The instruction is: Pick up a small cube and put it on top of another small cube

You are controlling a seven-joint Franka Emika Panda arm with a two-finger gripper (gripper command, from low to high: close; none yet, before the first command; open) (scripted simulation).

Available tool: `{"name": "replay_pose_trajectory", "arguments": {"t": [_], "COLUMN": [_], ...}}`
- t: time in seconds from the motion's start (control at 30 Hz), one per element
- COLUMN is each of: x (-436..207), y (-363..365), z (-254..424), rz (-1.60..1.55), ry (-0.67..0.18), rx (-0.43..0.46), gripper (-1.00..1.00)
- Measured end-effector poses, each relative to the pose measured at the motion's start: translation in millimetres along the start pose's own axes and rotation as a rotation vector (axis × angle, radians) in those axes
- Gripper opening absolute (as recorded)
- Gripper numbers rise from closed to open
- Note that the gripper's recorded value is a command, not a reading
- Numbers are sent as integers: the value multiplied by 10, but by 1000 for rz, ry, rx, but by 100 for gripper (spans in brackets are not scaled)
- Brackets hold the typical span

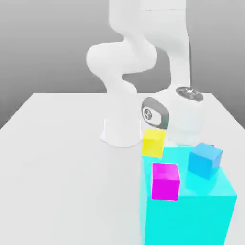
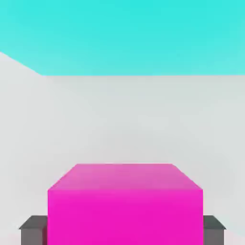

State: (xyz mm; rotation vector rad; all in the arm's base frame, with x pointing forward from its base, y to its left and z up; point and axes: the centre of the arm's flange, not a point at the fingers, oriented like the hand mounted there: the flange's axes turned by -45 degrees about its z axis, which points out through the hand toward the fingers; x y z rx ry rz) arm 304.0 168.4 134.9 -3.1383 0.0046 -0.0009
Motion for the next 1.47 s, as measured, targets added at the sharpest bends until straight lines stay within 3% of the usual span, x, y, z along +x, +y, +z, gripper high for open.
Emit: {"name": "replay_pose_trajectory", "arguments": {"t": [0.4,0.83,1.13,1.3,1.33,1.47], "x": [36,555,1428,1648,1647,1647], "y": [-65,-707,-292,-48,-42,-41], "z": [-682,-1922,-3165,-2825,-2679,-2679], "rz": [-17,-209,-296,-281,-281,-281], "ry": [1,-96,-25,-3,-2,-2], "rx": [-5,5,14,3,3,3], "gripper": [-100,-100,-100,-100,100,100]}}
